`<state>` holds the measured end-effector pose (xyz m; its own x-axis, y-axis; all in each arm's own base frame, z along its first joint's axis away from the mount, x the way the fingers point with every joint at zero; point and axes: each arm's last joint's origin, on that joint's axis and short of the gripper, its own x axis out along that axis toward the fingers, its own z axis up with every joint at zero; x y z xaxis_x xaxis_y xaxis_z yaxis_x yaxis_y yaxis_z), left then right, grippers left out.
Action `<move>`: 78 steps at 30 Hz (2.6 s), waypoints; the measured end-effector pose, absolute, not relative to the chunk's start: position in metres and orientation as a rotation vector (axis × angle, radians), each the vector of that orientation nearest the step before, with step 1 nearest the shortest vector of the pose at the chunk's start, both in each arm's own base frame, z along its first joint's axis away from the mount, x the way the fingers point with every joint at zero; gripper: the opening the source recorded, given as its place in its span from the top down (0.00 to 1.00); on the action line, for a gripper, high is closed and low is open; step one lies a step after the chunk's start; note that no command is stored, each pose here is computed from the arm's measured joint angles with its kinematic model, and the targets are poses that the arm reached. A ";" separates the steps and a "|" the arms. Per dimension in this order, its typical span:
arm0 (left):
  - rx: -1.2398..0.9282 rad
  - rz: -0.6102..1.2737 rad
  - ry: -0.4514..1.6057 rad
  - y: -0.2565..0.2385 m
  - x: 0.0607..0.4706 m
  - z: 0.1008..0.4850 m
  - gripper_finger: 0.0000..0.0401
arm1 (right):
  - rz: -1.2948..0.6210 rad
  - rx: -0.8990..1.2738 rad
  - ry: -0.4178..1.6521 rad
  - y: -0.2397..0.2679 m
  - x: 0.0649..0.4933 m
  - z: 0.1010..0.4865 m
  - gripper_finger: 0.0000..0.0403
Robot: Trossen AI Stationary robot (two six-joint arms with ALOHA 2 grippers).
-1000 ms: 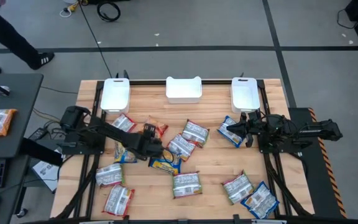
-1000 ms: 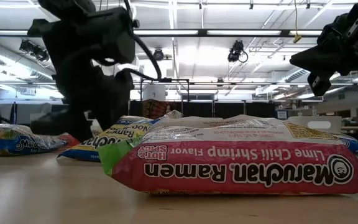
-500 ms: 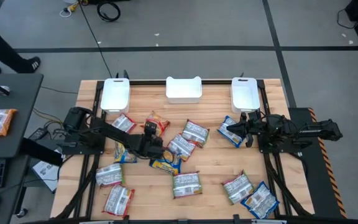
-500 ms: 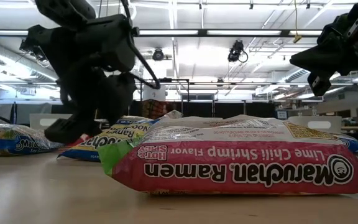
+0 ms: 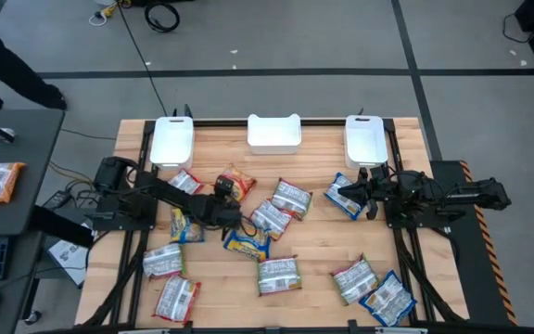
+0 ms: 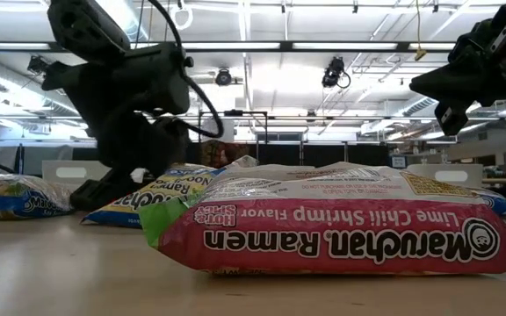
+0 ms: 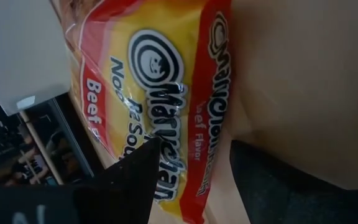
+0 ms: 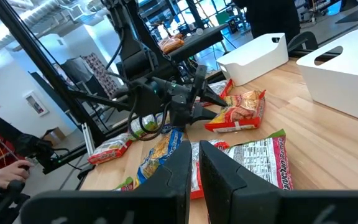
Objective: Sort Maruchan noodles
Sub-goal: Put the orange noodle pack into the left white bin
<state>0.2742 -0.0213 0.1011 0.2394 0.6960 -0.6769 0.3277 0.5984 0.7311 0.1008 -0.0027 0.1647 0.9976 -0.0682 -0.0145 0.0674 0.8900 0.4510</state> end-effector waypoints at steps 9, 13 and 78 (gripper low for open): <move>0.852 0.408 1.270 -0.002 0.287 0.103 0.75 | -0.070 0.468 -0.002 -0.003 0.101 0.165 0.91; 0.835 0.434 1.264 0.004 0.288 0.104 0.91 | -0.070 0.468 -0.002 -0.003 0.101 0.165 0.91; -0.058 0.808 1.883 0.260 0.180 0.263 1.00 | -0.070 0.468 -0.002 -0.003 0.101 0.165 0.91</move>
<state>0.1800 0.2603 0.2631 -0.4599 0.3119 -0.8314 -0.3875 0.7719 0.5040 0.1008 -0.0027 0.1646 0.9976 -0.0682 -0.0147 0.0675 0.8899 0.4512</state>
